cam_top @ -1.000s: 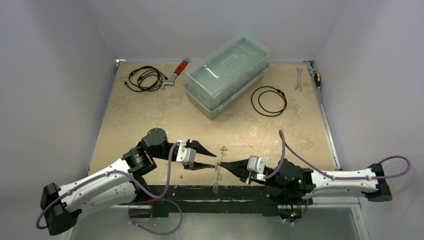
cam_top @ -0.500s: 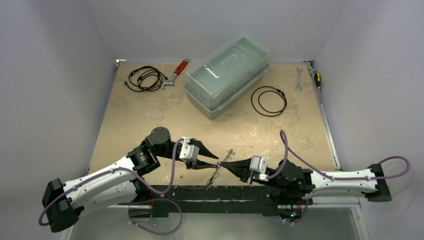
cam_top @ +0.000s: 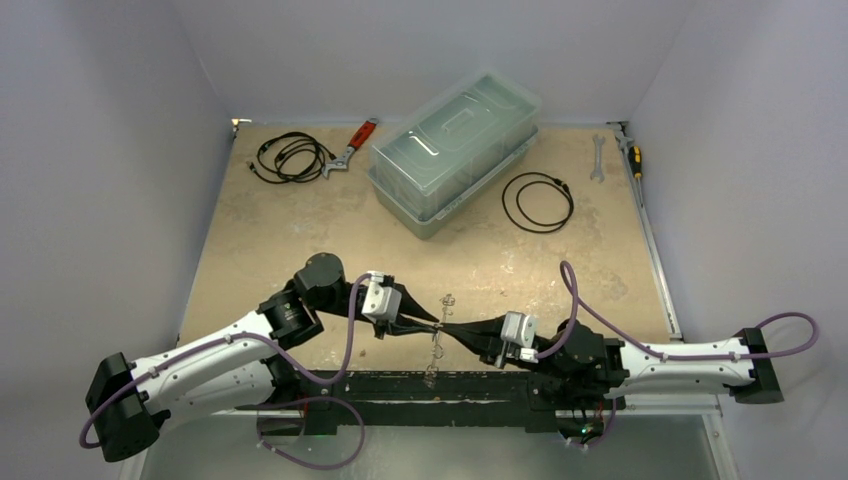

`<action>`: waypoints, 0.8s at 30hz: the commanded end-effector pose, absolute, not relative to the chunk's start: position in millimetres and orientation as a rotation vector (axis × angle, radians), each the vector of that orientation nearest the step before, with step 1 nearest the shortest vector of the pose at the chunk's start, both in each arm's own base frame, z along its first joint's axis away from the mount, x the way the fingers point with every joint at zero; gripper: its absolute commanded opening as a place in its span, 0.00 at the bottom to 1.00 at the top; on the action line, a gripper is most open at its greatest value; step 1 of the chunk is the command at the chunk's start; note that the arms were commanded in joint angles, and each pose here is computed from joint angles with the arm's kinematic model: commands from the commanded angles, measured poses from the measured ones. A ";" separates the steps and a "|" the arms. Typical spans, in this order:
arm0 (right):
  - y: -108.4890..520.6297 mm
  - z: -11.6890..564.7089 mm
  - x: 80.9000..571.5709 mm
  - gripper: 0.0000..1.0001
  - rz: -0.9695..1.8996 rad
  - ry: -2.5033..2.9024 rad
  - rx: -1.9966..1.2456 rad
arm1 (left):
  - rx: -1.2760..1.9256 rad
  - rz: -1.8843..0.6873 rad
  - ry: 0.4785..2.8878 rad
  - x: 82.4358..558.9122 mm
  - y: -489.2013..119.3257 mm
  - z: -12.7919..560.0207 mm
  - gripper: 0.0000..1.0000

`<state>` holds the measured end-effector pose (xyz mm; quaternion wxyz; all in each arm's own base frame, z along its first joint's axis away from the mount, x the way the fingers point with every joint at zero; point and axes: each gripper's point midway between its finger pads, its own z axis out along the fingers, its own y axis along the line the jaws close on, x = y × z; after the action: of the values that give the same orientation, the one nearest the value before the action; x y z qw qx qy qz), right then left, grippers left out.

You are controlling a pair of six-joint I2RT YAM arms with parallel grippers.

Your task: Put the keys on the keyring

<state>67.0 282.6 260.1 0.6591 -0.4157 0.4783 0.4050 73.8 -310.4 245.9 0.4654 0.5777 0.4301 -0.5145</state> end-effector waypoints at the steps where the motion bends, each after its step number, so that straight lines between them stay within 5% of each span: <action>1: 280.9 280.9 65.4 0.00 0.955 1.020 -0.882 | 1.416 -1.288 1.018 71.4 -311.9 251.6 0.14; 5: 282.3 280.5 63.3 0.00 0.964 1.011 -0.888 | 1.410 -1.281 1.027 73.1 -312.2 250.9 0.00; 16: 288.1 273.1 59.0 0.01 0.968 1.019 -0.935 | 1.372 -1.170 1.093 90.3 -309.7 253.4 0.00; 22: 288.7 275.3 58.8 0.32 0.972 1.037 -0.940 | 1.346 -1.105 1.021 86.1 -294.5 277.8 0.00; 24: 286.8 275.4 61.6 0.39 0.962 1.051 -0.930 | 1.405 -1.085 1.138 98.7 -305.3 244.0 0.00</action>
<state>65.2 288.4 247.8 0.6503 -0.4302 0.4808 0.4012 83.7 -303.1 228.3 0.4609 0.5727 0.4773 -0.4814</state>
